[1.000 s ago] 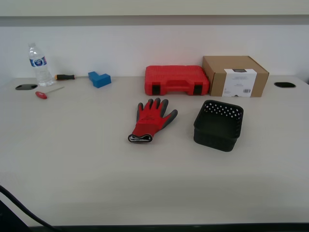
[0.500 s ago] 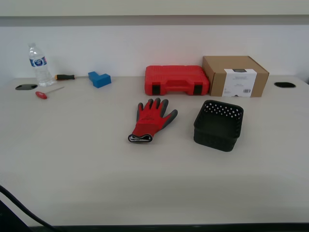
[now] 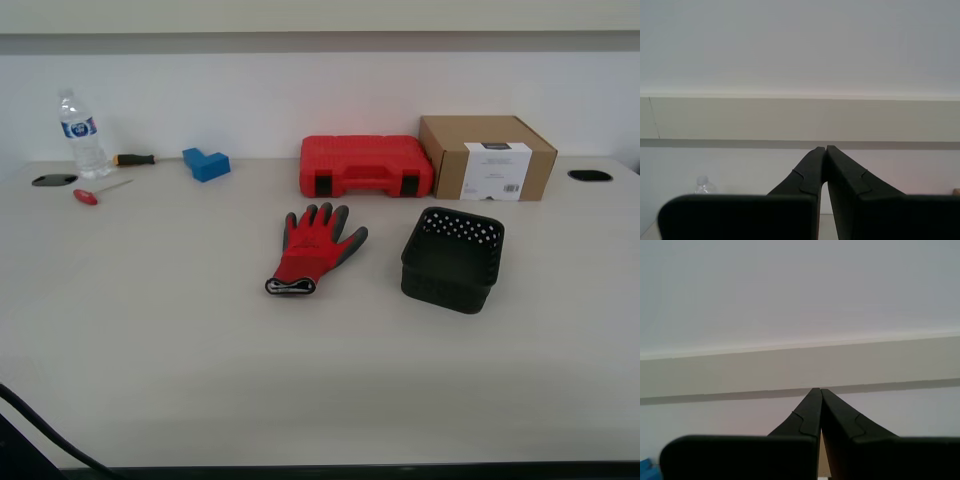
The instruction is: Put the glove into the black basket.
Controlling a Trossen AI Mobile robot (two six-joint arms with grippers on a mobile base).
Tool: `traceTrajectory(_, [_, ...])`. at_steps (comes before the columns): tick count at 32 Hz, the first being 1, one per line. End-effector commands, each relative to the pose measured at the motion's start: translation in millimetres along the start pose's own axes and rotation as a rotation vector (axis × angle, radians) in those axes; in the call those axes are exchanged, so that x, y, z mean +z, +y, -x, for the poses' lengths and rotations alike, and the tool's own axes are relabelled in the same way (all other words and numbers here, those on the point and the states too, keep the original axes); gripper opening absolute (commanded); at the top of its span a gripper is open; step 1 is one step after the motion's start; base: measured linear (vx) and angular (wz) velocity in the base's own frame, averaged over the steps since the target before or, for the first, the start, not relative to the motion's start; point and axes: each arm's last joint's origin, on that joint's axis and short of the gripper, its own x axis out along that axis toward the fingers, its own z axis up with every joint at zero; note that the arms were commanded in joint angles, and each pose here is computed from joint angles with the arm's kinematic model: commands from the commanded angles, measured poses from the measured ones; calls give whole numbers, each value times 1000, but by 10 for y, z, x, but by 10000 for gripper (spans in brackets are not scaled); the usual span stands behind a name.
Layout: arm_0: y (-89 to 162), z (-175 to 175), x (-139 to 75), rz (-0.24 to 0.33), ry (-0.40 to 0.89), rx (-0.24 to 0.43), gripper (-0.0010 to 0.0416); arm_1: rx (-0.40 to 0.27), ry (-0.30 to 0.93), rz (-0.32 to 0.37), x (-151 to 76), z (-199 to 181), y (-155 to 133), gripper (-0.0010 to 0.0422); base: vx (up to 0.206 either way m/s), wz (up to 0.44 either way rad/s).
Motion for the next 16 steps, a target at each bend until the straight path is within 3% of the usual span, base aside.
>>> traceTrajectory(1, [70,-114,78,-7,41,90,0,0,-5,0,6,-1,-1,0,0,0])
traceTrajectory(4, [206,-315,141,-18,134,181,0,1,-5,0,6,-1,-1,0,0,0])
traceTrajectory(8, [403,-557,103,-17,233,244,0,0,-5,0,6,-1,-1,0,0,0])
traceTrajectory(12, [653,-766,-109,-5,322,318,0,1,-4,0,6,-1,-1,0,0,0])
traceTrajectory(16, [944,-898,-454,-2,433,416,0,1,-3,0,5,-1,-1,0,0,0])
